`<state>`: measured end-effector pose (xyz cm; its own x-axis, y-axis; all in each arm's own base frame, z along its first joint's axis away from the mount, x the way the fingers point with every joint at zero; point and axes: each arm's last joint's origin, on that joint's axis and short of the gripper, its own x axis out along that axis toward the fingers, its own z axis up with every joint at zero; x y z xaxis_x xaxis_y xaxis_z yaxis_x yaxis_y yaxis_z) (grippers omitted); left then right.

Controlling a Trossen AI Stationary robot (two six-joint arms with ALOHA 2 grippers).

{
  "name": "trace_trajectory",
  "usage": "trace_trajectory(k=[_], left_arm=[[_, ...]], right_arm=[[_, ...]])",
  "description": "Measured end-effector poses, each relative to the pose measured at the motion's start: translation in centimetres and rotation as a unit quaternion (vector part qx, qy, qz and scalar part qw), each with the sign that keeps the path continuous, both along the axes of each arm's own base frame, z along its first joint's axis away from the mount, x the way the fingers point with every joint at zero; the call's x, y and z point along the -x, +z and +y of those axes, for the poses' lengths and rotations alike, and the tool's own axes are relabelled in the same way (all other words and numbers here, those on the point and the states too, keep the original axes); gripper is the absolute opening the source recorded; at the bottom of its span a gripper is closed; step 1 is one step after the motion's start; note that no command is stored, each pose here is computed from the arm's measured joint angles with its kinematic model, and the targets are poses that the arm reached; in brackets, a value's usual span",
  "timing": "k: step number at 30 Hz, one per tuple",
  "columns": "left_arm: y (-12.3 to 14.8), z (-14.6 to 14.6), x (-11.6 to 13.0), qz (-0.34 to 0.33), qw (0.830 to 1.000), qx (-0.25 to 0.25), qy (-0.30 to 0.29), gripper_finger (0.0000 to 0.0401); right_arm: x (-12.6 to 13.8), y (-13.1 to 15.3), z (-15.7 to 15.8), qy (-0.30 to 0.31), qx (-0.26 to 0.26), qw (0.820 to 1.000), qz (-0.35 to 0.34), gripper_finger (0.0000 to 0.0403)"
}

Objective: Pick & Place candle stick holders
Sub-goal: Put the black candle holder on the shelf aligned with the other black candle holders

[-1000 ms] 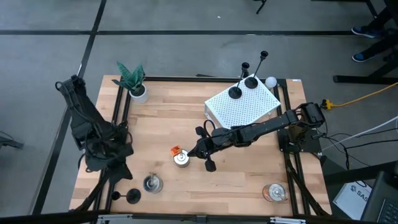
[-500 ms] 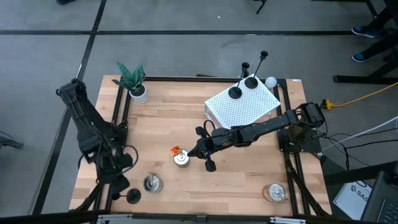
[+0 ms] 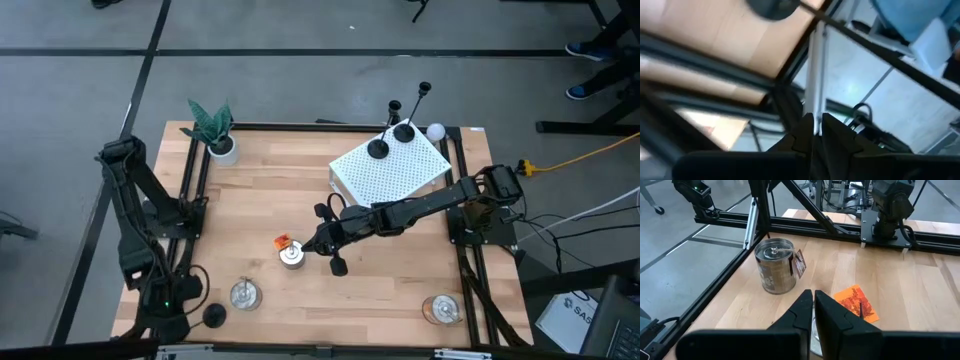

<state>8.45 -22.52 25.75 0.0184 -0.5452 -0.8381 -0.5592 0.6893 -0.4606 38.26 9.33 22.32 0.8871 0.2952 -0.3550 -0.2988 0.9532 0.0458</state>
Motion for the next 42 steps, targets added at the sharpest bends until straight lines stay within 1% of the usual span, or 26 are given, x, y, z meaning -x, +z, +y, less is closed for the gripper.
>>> trace_trajectory(k=[2,5,9,12,16,20,24,29,35,39,42], left_arm=[[-0.2,-0.1,-0.1,-0.009,1.0,-0.006,0.004,0.0023],[-0.3,0.2,-0.3,-0.034,0.999,-0.031,0.019,0.0014],[-0.3,1.1,-0.6,-0.069,0.995,-0.068,0.031,0.0003],[-0.1,1.9,-0.7,-0.081,0.992,-0.086,0.032,0.0003],[0.6,3.3,-0.4,-0.115,0.987,-0.11,0.034,0.0002],[1.7,5.1,0.5,-0.135,0.983,-0.118,0.046,0.0002],[2.6,6.1,1.2,-0.17,0.977,-0.117,0.048,0.0002],[3.0,6.3,1.9,-0.2,0.973,-0.109,0.028,0.0002],[3.6,5.7,3.2,-0.223,0.969,-0.109,0.005,0.0002],[4.2,5.1,4.1,-0.216,0.969,-0.119,-0.003,0.0002],[4.0,4.4,4.7,-0.202,0.97,-0.134,0.0,0.0002]], right_arm=[[0.0,0.0,0.0,0.0,0.0,1.0,0.0,0.0023],[0.0,0.0,0.0,0.0,0.0,1.0,0.0,0.0023],[0.0,0.0,0.0,0.0,0.0,1.0,0.0,0.0023],[0.0,0.0,0.0,0.0,0.0,1.0,0.0,0.0023],[0.0,0.0,0.0,0.0,0.0,1.0,0.0,0.0023],[0.0,0.0,0.0,0.0,0.0,1.0,0.0,0.0023],[0.0,0.0,0.0,0.0,0.0,1.0,0.0,0.0023],[0.0,0.0,0.0,0.0,0.0,1.0,0.0,0.0023],[0.0,0.0,0.0,0.0,0.0,1.0,0.0,0.0023],[0.0,0.0,0.0,0.0,0.001,1.0,0.0,0.0023],[0.0,0.0,0.0,-0.001,0.001,1.0,0.0,0.0023]])
